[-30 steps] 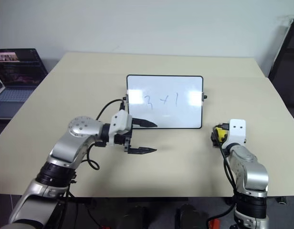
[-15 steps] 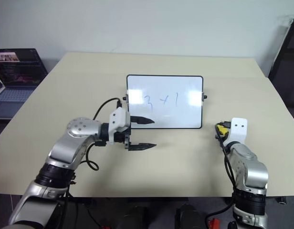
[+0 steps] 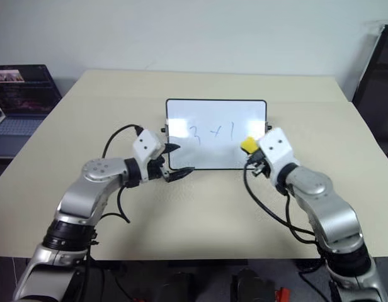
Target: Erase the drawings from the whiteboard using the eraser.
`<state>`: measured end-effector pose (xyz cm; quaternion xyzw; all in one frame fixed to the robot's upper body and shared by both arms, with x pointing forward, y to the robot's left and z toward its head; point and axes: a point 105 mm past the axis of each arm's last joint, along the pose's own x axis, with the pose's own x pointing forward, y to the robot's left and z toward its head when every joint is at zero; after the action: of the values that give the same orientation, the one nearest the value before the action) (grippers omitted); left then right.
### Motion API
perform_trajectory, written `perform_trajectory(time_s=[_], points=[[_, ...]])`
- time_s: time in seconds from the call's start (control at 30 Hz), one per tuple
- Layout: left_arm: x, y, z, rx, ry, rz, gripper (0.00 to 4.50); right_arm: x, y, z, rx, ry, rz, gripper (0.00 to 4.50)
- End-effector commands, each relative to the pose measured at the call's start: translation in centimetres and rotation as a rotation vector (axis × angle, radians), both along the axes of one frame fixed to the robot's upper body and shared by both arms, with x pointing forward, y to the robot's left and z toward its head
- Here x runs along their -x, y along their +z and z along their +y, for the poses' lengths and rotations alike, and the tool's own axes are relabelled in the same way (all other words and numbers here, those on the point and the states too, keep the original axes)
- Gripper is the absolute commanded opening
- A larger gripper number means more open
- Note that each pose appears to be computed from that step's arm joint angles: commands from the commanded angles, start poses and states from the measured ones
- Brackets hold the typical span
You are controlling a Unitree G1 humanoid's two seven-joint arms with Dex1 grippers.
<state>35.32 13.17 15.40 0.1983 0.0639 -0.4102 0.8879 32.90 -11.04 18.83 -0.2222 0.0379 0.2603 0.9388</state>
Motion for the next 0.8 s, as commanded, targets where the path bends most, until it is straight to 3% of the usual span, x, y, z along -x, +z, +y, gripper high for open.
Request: perform_trajectory(time_s=[0.03,0.43,0.63,0.8], points=[[-0.1,2.9,-0.7,0.001,-0.004,-0.099,4.50,-2.3,1.7,1.4,0.022,0.033,-0.065,1.20],[0.5,4.0,-1.9,-0.058,-0.043,-0.137,4.50,-9.3,2.6,2.9,0.103,0.037,-0.102,1.20],[0.8,4.2,-2.1,-0.045,-0.050,-0.136,4.50,-11.1,2.2,2.5,0.127,0.011,-0.101,1.20],[1.0,4.0,-2.3,-0.042,-0.057,-0.130,4.50,-11.0,0.1,1.3,0.155,0.002,-0.036,1.20]])
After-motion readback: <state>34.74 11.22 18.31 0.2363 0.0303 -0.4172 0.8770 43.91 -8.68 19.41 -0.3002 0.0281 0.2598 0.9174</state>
